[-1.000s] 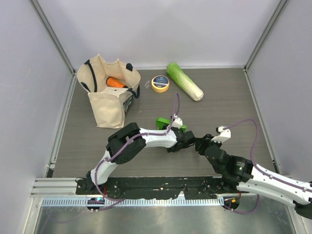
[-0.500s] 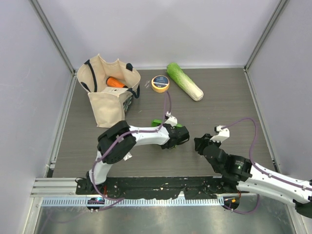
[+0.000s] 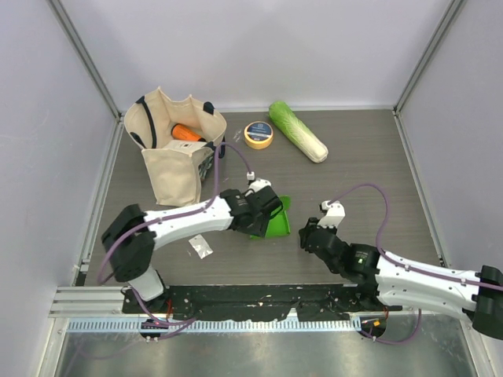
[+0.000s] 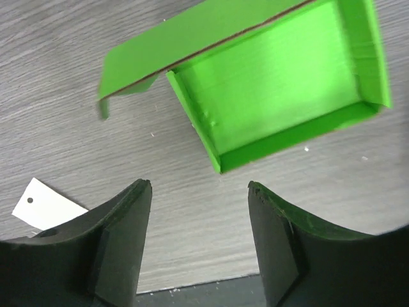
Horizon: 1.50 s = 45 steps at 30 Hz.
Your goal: Fold the paper box
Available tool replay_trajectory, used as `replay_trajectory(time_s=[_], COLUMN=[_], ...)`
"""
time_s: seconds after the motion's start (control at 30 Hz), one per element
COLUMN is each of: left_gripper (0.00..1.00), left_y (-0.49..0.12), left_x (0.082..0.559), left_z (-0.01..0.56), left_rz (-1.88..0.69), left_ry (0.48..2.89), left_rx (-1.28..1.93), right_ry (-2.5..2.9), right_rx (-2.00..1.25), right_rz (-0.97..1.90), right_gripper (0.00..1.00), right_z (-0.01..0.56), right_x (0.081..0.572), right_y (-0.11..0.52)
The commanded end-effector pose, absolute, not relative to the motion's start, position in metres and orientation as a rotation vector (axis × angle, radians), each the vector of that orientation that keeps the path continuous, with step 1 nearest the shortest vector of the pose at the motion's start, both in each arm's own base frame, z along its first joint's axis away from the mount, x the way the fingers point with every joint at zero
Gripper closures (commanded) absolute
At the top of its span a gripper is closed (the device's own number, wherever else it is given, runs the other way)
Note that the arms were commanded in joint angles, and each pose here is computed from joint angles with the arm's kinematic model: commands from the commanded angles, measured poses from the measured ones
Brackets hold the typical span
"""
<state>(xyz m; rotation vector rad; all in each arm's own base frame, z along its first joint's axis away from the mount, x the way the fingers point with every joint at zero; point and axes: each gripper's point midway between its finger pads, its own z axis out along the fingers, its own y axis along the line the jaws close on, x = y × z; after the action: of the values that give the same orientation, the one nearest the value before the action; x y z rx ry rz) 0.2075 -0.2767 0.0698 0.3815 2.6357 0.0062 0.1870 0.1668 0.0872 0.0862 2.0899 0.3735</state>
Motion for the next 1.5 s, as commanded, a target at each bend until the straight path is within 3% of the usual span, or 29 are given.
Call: replay_trajectory(time_s=[0.0,0.13,0.27,0.6,1.1,1.37,1.47], left_gripper=[0.34,0.32,0.37,0.23,0.44,0.5,0.36], left_y=[-0.284,-0.27,-0.252,-0.261,-0.269,-0.274,-0.271], left_x=[0.206,0.202,0.213,0.26,0.285,0.29,0.293], left_z=[0.108,0.121,0.124,0.139,0.12,0.121,0.121], left_rz=[-0.257,-0.415,-0.536,-0.655,-0.537,-0.546,-0.506], left_ry=[2.587,2.517,2.399,2.185,2.226,2.238,2.268], left_rx=[0.367,0.362,0.323,0.273,0.301,0.275,0.245], right_ry=[2.083,2.171,2.173,2.013,2.012,2.014,1.994], right_rx=[0.025,-0.067,-0.209,-0.505,-0.516,-0.424,-0.297], right_rz=[0.468,0.503,0.575,0.594,0.481,0.501,0.466], right_gripper=[0.62,0.61,0.63,0.6,0.58,0.6,0.59], right_z=[0.107,0.101,0.117,0.146,0.131,0.131,0.14], right_x=[0.198,0.217,0.245,0.287,0.309,0.314,0.316], right_y=[0.197,0.202,0.205,0.228,0.218,0.219,0.205])
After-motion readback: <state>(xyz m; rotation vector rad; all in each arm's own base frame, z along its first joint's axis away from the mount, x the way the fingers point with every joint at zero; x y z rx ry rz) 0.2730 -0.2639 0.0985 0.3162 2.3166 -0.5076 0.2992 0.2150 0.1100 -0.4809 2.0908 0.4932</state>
